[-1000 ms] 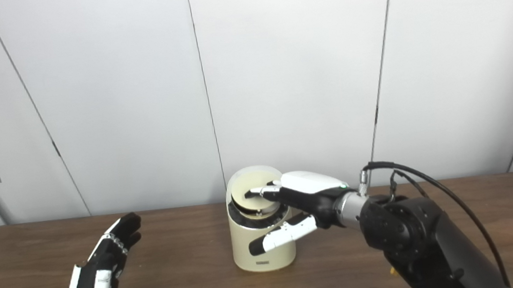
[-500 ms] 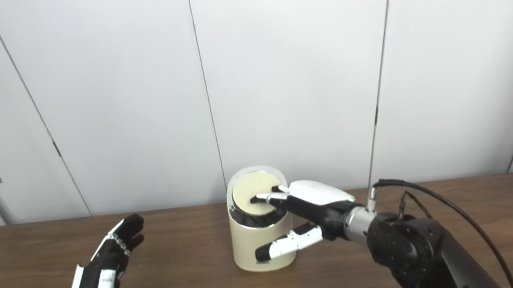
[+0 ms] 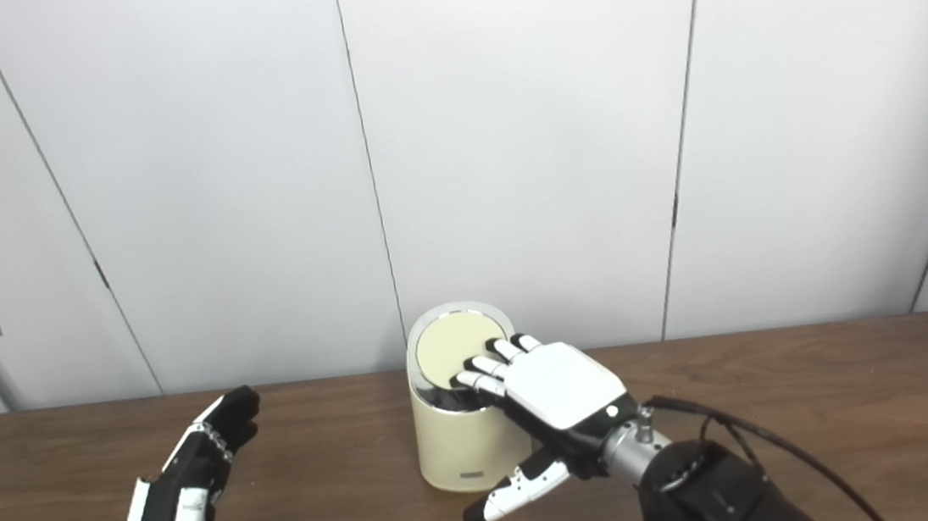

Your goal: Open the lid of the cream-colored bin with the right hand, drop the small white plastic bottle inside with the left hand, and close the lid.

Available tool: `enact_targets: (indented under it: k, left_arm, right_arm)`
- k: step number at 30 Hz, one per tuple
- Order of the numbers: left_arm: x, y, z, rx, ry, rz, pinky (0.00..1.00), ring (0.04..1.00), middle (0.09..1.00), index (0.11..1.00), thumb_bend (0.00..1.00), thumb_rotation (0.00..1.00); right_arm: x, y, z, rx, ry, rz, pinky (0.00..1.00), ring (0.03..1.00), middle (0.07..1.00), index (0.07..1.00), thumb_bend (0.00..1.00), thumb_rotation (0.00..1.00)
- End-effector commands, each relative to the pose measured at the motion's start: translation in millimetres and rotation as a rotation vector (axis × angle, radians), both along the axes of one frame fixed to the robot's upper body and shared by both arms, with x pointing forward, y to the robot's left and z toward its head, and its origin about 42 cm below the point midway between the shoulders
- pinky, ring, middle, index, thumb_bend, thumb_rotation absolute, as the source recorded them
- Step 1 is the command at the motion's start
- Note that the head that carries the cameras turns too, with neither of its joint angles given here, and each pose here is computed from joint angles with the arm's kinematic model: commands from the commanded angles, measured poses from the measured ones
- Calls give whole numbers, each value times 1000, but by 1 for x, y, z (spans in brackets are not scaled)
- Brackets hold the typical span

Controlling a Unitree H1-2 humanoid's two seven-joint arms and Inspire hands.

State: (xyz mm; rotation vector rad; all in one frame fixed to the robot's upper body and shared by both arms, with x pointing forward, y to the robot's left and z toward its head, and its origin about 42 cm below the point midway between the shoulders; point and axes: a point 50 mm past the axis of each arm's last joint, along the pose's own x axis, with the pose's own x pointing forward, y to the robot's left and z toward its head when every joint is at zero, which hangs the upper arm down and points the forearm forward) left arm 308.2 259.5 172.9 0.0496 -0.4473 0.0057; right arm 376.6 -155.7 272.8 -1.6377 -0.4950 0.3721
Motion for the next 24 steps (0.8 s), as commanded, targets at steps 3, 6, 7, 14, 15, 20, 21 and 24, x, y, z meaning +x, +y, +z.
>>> enact_targets:
  k: [3, 6, 7, 14, 15, 20, 21, 24]
  left_arm:
    - [2, 0, 16, 6, -65, -5, 892, 898, 868, 847, 760, 887]
    - [1, 0, 15, 4, -63, 1, 902, 897, 863, 842, 766, 881]
    - [1, 0, 15, 4, -64, 1, 899, 895, 861, 840, 767, 880]
    - [2, 2, 14, 2, -62, -6, 886, 894, 864, 845, 751, 884]
    - [2, 2, 14, 4, -63, -6, 885, 895, 866, 847, 748, 888]
    - [3, 2, 13, 5, -61, -2, 868, 892, 866, 850, 752, 888]
    - [3, 2, 13, 4, -61, -1, 865, 890, 865, 850, 754, 887]
    - [3, 3, 13, 2, -60, -2, 854, 887, 865, 849, 755, 884]
  right_arm:
    - [10, -8, -14, -163, 20, -93, 1000, 1000, 907, 861, 976, 909]
    - [10, -7, -15, -159, 22, -95, 1000, 1000, 894, 846, 985, 925]
    - [10, -6, -14, -151, 27, -95, 1000, 1000, 893, 846, 986, 927]
    - [5, -11, -7, 11, 37, -78, 1000, 995, 895, 847, 965, 858]
    - [5, -12, -6, 25, 34, -76, 1000, 989, 889, 841, 962, 849]
    - [1, -23, 6, 302, 112, -46, 1000, 985, 887, 857, 909, 849]
    - [0, -25, 8, 355, 131, -40, 1000, 988, 890, 863, 894, 843]
    - [-2, -32, 16, 526, 153, -15, 1000, 967, 881, 872, 852, 871]
